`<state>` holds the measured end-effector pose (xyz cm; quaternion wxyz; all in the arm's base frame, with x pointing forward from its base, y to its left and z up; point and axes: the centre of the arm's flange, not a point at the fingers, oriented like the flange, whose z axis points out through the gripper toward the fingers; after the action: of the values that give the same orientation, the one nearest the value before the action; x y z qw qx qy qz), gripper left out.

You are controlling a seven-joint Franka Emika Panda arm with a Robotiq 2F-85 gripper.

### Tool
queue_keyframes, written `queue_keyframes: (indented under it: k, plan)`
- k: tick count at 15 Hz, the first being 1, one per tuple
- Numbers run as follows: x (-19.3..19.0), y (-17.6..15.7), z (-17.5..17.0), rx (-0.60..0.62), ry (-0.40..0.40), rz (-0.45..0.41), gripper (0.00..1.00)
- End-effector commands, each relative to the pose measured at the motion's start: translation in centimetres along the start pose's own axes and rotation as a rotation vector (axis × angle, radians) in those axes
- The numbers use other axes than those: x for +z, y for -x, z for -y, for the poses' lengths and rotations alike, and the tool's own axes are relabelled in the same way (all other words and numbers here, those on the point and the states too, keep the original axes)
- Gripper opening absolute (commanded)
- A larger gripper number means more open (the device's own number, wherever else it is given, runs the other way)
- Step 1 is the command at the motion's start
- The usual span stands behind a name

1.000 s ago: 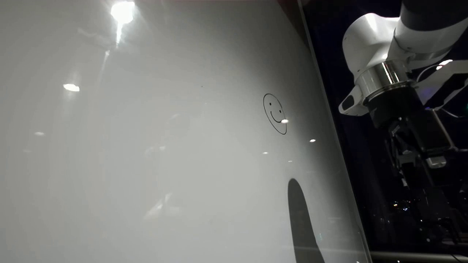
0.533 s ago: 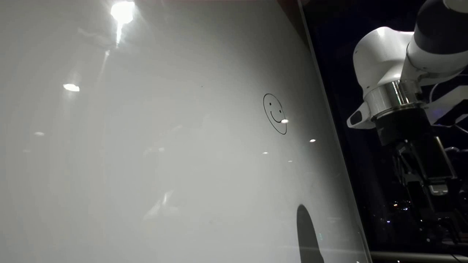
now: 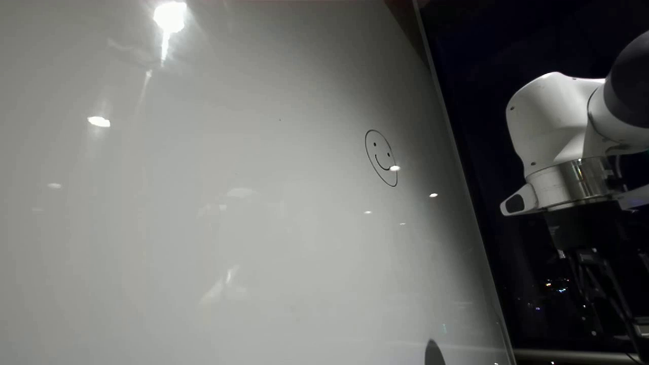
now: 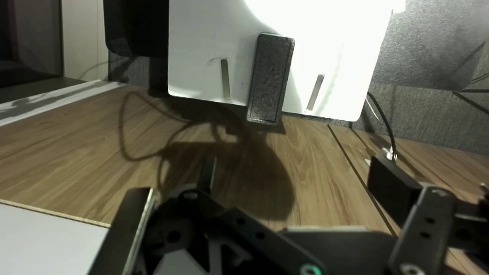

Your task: Rub the white board

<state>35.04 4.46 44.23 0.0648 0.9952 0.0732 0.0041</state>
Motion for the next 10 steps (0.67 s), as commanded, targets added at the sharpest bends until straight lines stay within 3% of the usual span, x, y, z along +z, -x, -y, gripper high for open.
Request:
queue_keyframes:
  k: [1, 10]
  plan:
    - [3.0, -1.0, 0.3, 0.021, -0.013, -0.003, 1.0]
    - [11.0, -1.3, 0.8, 0.089, -0.051, -0.012, 1.0]
